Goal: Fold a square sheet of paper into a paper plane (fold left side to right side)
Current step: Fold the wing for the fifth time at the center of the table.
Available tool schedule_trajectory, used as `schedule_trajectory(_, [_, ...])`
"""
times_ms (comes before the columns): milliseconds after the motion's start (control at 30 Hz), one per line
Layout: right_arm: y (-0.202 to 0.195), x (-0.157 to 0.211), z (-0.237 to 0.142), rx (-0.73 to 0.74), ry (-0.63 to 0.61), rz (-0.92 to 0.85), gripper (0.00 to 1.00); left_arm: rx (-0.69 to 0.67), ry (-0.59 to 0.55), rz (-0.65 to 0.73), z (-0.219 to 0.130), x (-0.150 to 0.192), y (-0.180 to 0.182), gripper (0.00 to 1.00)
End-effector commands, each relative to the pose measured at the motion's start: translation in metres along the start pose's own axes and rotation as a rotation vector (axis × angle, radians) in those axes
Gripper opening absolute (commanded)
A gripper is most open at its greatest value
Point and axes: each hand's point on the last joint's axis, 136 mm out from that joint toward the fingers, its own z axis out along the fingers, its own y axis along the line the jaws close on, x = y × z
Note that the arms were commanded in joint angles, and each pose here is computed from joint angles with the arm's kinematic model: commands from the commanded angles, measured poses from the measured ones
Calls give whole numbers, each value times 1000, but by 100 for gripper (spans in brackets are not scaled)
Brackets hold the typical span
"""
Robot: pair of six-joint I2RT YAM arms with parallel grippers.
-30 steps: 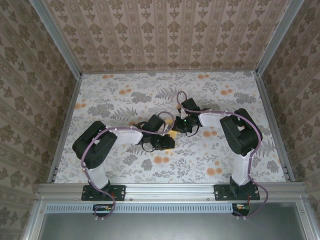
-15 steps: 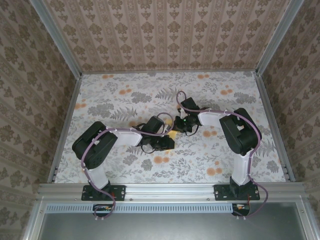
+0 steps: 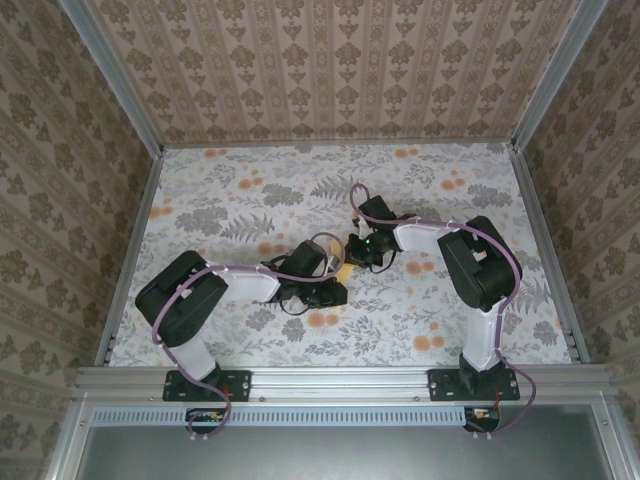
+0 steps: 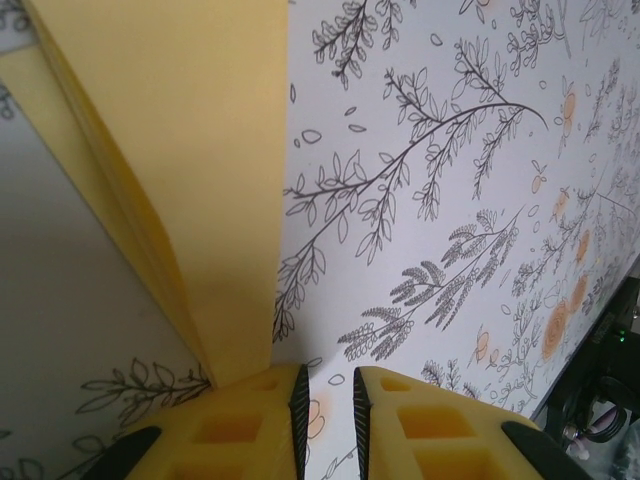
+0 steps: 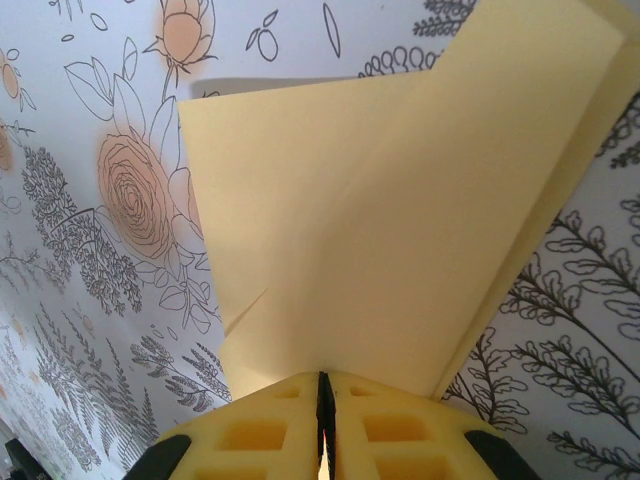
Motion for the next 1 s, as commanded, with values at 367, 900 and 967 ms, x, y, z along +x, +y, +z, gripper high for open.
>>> schedule_trajectory(367, [-40,11,17,144,44,40,12,-55,112,-69,-2,36,15,22])
schedule_trajectory(900, [-41,12,16,144,49,43,12,21,43,6,-34,1,-16,22])
schedule_trajectory(967, [-41,12,16,144,48,44,12,44,28,14,-39,-8,-22,23])
